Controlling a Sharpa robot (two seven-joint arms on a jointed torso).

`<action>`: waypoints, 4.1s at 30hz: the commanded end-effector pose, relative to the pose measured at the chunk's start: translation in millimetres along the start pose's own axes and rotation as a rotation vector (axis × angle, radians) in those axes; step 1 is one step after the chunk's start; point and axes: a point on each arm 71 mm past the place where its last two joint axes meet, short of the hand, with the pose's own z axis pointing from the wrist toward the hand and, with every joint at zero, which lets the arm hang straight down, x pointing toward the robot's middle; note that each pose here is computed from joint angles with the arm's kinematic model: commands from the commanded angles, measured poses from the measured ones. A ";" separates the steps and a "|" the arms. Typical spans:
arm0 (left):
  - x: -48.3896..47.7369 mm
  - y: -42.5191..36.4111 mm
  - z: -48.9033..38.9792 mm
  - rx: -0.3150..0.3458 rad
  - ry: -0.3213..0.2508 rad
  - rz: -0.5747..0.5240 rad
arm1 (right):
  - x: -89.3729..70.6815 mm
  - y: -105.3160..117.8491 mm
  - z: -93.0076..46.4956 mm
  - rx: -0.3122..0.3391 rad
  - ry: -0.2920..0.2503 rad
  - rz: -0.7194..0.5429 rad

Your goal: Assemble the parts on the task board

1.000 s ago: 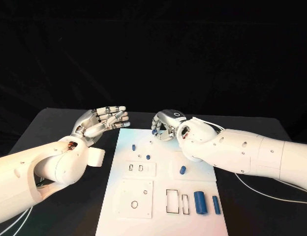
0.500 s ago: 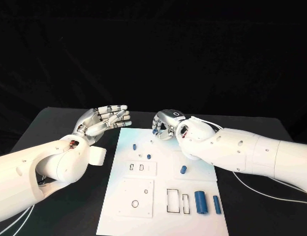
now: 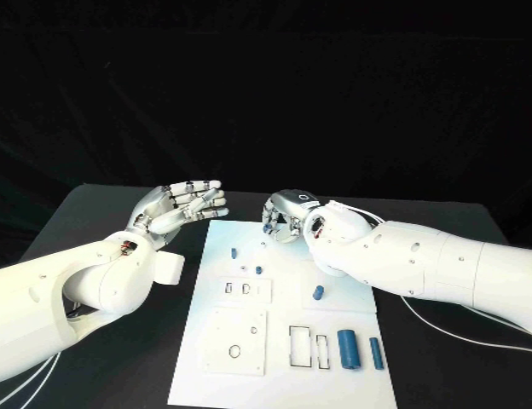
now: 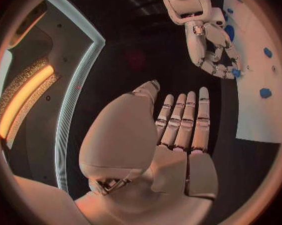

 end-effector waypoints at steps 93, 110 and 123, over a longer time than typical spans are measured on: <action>-11.8 0.7 1.2 -0.002 -0.006 -0.002 | -20.2 -113.9 -103.2 0.334 0.084 0.316; -12.3 1.6 2.0 -0.003 -0.006 -0.002 | -4.0 -107.0 -95.1 0.319 0.124 0.265; -12.5 1.8 2.2 -0.004 -0.006 -0.002 | -1.7 -108.9 -91.3 0.332 0.122 0.238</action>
